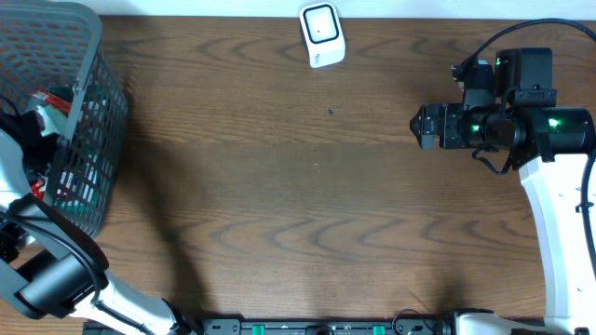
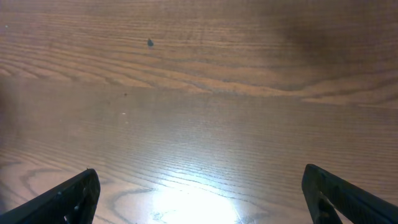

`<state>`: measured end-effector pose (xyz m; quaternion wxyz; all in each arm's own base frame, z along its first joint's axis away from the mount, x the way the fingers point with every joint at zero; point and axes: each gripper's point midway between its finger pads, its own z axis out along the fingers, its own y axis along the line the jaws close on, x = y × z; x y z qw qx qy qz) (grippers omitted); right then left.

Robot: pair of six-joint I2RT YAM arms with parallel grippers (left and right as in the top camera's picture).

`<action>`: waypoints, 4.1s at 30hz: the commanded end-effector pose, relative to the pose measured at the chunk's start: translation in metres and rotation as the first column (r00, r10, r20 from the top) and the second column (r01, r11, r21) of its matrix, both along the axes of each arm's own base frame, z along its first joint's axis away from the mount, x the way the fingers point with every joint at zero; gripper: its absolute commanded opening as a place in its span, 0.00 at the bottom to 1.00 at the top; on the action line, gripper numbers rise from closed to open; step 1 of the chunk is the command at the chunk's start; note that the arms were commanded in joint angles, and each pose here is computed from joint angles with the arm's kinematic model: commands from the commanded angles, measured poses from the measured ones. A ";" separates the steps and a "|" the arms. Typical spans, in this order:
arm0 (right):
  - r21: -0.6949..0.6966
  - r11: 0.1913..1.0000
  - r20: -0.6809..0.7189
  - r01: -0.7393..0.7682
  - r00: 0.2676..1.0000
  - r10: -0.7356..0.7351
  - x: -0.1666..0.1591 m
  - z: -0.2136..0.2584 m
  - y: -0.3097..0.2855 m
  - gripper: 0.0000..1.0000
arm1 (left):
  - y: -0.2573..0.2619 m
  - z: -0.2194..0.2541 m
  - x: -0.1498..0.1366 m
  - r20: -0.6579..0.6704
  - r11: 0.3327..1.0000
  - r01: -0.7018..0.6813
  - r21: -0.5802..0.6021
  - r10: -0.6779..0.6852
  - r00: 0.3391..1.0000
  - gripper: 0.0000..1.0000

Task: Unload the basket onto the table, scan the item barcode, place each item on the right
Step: 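Lower the left gripper into the basket and grasp the green-lidded jar, then carry the jar with the left gripper and set it on the table center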

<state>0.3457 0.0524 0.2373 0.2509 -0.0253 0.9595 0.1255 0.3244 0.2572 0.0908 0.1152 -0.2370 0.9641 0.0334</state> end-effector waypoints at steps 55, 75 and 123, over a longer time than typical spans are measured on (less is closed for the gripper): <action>0.016 1.000 0.006 0.009 1.000 -0.009 0.002 0.004 0.000 0.99 | 0.018 -0.020 -0.008 -0.073 0.998 -0.028 0.059 0.032 0.997 0.73; 0.016 1.000 0.006 0.009 1.000 -0.009 0.002 0.004 0.000 0.99 | 0.047 0.108 0.027 0.242 0.958 -0.131 0.255 0.068 0.968 0.56; 0.016 1.000 0.006 0.009 1.000 -0.009 0.002 0.004 0.000 0.99 | -0.561 -0.002 0.019 0.102 0.664 0.723 -0.191 -0.719 0.687 0.48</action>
